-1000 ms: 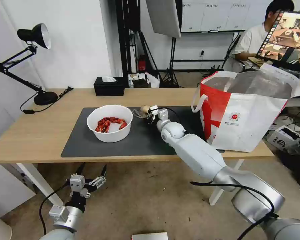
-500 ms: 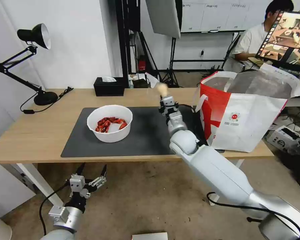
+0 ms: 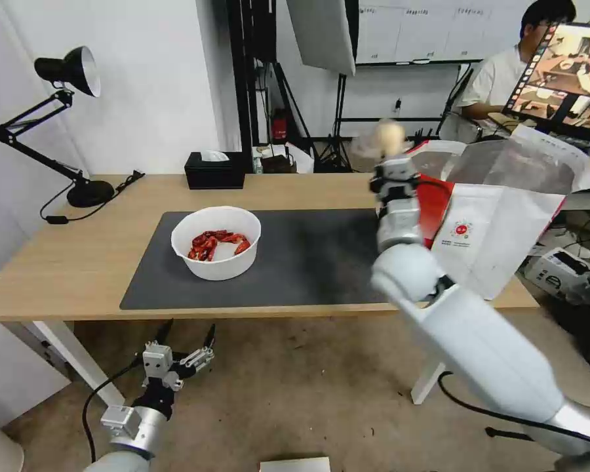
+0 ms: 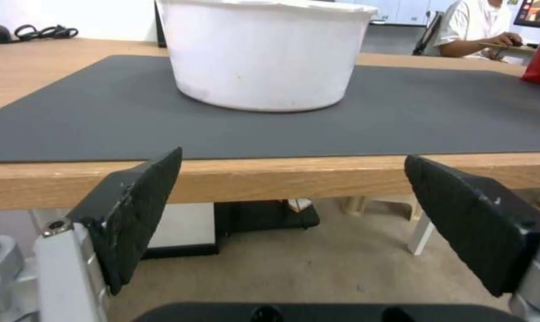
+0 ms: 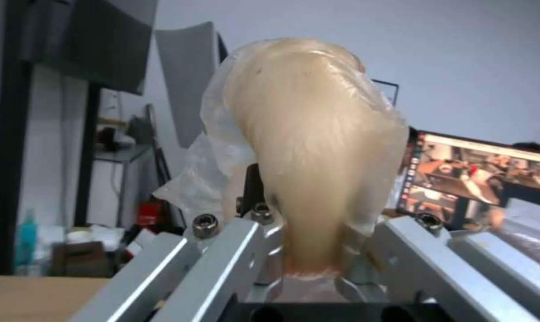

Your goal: Pick up the trash from the table and place it into the takeout bag.

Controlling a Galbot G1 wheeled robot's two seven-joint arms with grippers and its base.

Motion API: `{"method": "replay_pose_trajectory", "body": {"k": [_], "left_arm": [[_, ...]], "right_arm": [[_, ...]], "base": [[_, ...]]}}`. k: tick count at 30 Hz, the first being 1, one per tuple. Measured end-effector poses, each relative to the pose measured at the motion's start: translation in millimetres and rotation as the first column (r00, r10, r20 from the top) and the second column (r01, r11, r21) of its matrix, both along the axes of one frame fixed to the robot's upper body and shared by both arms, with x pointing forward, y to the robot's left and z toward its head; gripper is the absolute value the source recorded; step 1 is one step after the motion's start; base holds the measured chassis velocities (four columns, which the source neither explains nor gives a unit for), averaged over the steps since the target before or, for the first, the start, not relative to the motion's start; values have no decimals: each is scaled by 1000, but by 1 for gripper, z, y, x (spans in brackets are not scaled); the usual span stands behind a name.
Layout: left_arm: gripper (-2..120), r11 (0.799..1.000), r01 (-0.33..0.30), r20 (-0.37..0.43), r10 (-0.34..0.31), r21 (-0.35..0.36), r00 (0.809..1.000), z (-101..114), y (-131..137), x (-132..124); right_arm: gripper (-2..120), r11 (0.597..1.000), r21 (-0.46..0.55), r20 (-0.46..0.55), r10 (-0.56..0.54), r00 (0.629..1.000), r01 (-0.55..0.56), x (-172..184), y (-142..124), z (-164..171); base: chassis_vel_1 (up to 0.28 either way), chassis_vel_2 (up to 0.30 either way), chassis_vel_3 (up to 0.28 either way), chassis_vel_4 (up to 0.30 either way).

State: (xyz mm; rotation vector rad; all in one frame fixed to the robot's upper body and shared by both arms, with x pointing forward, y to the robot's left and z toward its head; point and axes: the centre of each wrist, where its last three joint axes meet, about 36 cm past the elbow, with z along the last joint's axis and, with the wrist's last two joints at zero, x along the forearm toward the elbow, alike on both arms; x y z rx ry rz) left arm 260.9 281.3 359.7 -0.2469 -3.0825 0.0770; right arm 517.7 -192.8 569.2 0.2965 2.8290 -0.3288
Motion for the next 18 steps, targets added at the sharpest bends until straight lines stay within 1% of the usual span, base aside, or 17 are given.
{"method": "replay_pose_trajectory", "body": {"k": [1,3,4,7,13,18], "left_arm": [[100,1000,0,0,0,0,1000,0,0,0],[100,1000,1,1,-1,0,1000,0,-1,0],[100,1000,1,1,-1,0,1000,0,-1,0],[100,1000,1,3,-1,-1,1000,1,-1,0],[100,1000,7,5,-7,-2,1000,2,-3,0],[100,1000,16,8,-16,-7,1000,3,-6,0]], "right_arm": [[7,1000,0,0,0,1000,0,0,0,0],[7,1000,2,-6,-28,1000,28,4,-18,7],[7,1000,2,-6,-28,1000,28,4,-18,7],[7,999,-12,-10,-50,999,50,6,-38,14],[7,998,-14,-23,-62,998,61,5,-48,17],[7,997,-9,-44,-73,996,73,2,-56,10]], "base": [[0,0,0,0],[0,0,0,0],[0,0,0,0],[0,0,0,0],[0,0,0,0],[0,0,0,0]]}}
